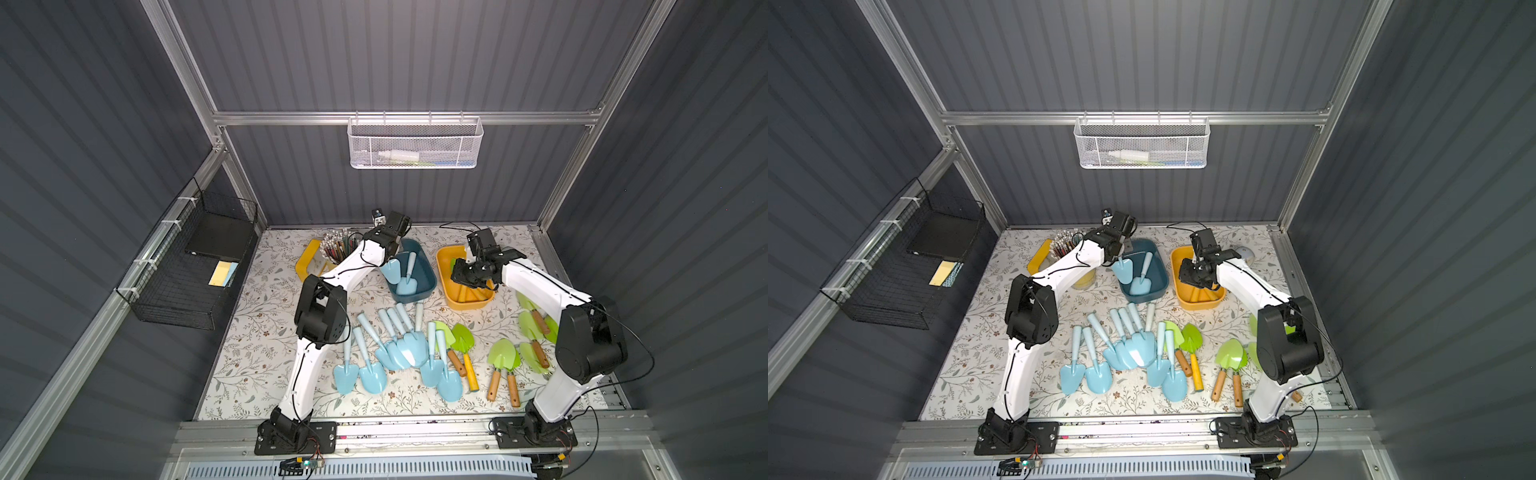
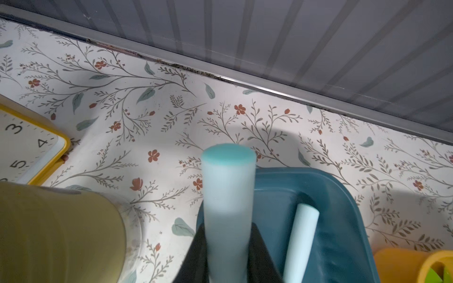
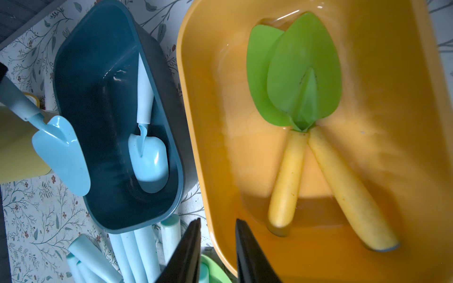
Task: Sort the small shovels by color and place them into the storage box
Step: Place the shovel in the storage box.
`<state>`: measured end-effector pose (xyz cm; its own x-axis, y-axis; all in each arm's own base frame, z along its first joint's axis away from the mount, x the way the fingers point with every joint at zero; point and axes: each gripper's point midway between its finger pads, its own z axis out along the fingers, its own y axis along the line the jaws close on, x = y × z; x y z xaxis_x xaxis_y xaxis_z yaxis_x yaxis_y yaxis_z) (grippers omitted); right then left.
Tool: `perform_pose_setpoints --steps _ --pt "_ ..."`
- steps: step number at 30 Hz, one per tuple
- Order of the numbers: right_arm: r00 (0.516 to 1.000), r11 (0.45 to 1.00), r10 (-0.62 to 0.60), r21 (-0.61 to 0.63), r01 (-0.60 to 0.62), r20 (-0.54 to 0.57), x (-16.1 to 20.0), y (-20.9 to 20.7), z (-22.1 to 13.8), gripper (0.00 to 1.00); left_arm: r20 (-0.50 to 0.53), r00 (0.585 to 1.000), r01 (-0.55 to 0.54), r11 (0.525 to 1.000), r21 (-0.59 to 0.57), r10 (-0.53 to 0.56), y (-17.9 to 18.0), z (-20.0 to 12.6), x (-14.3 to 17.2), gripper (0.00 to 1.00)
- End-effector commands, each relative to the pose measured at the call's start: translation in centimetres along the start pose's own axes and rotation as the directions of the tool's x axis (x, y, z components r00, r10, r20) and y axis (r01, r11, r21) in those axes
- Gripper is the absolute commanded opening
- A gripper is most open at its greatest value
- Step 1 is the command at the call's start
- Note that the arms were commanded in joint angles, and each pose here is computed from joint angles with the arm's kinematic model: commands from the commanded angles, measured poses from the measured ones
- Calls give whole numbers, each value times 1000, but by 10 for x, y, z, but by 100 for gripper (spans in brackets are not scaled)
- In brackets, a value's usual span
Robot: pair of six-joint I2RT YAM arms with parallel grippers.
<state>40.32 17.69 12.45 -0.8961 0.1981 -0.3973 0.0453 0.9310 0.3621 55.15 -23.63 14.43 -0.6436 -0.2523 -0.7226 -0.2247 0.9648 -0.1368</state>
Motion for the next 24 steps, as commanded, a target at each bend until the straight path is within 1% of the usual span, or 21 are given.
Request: perform_pose_setpoints --steps 1,10,14,16,17,19,21,22,24 --pt "1000 1000 0 25 0 3 -3 -2 -1 29 -52 997 -57 997 47 59 -16 14 32 0" --pt "998 997 25 80 -21 -56 18 -21 7 30 -126 988 -73 992 105 86 -18 26 67 1" --pt "996 996 27 91 -19 -80 33 -28 4 31 -139 986 -72 990 124 90 -20 26 72 29" --pt "996 995 26 95 -18 -81 37 -31 1 31 -135 987 -68 989 134 86 -22 25 70 40" --pt "996 995 25 103 -16 -81 39 -33 -2 32 -131 988 -65 988 139 84 -24 25 68 43" --pt "997 994 25 112 -15 -80 43 -36 -7 32 -117 990 -59 987 149 77 -28 22 61 45" --pt "996 993 22 117 -12 -90 47 -38 -12 34 -99 993 -50 986 161 67 -32 18 52 50" --pt "994 993 19 116 -6 -104 52 -39 -14 34 -85 995 -42 984 172 57 -36 15 45 54" --pt "990 993 25 121 -8 -138 62 -42 -18 36 -52 998 -18 979 205 30 -43 7 31 57"
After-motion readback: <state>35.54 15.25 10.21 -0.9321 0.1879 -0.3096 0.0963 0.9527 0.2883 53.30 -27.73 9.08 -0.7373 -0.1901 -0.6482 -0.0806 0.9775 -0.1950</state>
